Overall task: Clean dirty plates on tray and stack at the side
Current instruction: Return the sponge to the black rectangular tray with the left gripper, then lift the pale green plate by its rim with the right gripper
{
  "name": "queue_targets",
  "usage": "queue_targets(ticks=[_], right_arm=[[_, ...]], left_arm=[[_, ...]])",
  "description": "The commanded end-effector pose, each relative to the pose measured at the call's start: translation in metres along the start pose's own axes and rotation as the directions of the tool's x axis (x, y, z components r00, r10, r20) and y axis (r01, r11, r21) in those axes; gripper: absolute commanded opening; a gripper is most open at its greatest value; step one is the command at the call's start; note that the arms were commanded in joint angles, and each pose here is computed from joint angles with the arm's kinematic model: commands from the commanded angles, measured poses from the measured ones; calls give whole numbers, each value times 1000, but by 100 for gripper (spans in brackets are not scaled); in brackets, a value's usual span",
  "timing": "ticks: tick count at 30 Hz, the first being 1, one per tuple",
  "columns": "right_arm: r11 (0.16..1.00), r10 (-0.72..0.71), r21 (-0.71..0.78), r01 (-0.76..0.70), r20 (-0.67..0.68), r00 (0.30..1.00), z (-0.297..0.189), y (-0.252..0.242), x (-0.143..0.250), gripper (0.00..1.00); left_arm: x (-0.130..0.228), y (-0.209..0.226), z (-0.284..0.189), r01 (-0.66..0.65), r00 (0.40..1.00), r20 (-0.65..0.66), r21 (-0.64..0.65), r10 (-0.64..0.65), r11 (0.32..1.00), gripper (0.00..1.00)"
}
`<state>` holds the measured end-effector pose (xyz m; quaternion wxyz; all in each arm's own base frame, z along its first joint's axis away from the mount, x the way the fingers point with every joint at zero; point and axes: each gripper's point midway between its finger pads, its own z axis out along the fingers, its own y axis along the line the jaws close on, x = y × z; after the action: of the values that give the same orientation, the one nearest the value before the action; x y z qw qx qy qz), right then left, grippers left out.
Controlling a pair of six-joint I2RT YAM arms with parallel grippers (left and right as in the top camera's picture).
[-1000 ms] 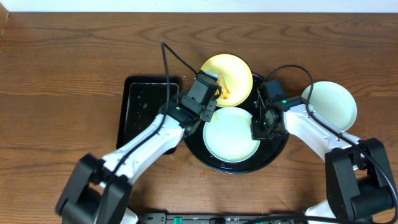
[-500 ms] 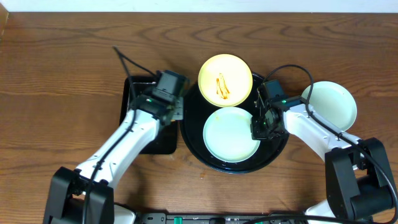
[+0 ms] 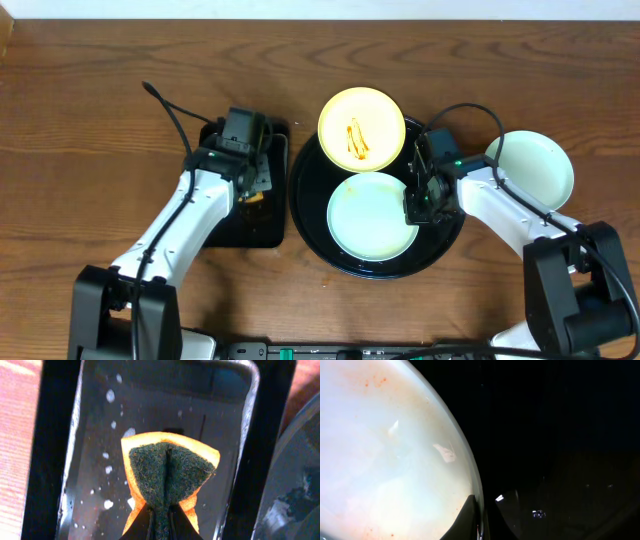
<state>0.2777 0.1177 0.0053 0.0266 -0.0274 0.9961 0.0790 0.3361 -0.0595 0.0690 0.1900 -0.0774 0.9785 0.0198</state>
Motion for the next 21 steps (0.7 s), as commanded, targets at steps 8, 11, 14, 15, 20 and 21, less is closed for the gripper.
queue_targets(ticks=[8,11,14,15,20,21], right_arm=[[994,-88,-46,100,218,972,-56,14,-21,1],[995,-90,-20,98,253,963,-64,10,-25,1],[994,-107,11,109,285,953,-69,7,-31,1],[993,-116,31,111,299,947,-71,4,-33,1],[986,-142,133,97,380,914,-90,-11,-45,1],[983,-162,145,113,395,904,-95,-11,-47,1]], left_arm=[[8,2,6,10,1000,-29,-1,-10,1000,8],[8,1,6,10,999,-30,3,-10,1000,8],[8,1,6,10,999,-30,3,-10,1000,8],[8,1,6,10,999,-30,3,-10,1000,8],[8,1,6,10,999,-30,3,-10,1000,8],[8,1,6,10,999,-30,3,-10,1000,8]])
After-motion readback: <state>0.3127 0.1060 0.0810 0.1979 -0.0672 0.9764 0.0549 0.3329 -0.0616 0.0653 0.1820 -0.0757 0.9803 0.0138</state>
